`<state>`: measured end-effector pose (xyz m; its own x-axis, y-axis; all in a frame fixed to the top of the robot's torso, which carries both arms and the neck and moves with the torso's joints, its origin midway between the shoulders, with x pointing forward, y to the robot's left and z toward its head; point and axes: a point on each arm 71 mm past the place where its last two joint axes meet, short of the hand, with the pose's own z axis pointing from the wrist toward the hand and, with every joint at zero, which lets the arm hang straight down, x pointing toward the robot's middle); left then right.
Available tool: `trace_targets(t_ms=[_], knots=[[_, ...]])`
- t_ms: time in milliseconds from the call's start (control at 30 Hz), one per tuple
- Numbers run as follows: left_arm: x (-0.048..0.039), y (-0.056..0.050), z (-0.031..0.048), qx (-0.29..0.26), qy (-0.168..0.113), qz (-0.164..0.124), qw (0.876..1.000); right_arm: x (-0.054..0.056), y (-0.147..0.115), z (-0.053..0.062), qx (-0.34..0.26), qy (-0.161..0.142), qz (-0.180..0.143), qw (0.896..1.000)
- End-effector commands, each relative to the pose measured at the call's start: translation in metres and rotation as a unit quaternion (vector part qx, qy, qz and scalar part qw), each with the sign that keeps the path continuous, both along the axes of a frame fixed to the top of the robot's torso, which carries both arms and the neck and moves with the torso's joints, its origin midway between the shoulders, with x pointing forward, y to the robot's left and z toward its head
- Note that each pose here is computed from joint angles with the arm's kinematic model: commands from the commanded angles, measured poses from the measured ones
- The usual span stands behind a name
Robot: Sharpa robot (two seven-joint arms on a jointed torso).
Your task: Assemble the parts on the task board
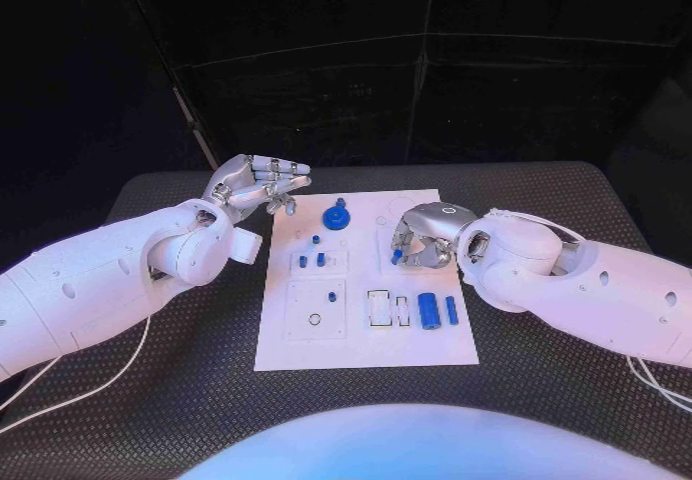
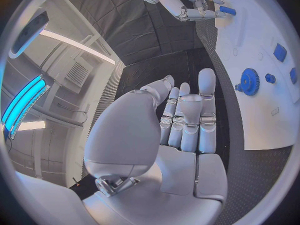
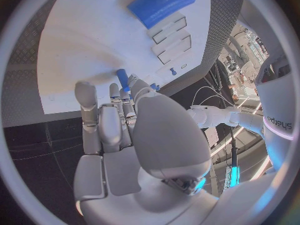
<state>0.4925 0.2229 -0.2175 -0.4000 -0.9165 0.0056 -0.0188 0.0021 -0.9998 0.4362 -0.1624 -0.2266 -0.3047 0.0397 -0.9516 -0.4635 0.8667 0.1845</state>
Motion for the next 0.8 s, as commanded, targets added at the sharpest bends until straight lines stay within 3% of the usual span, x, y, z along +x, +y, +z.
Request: trace_targets(t_ms=[33,433,800], knots=[[0.0002,-0.0013,0.0015,-0.005,-0.001,-0.005,1.0,0.0015,0.0012,-0.0016,-0.009,0.002,0.005,1.0],[0.0003,-0.0014,0.0013,-0.005,0.0,-0.006,1.0,0.0073,0.0043,-0.0088,-0.013,0.003,0.002,1.0],[0.0003,-0.0011,0.0012,-0.004,0.0,-0.006,1.0,0.0081,0.0065,-0.0086,0.002,0.001,0.002,1.0]])
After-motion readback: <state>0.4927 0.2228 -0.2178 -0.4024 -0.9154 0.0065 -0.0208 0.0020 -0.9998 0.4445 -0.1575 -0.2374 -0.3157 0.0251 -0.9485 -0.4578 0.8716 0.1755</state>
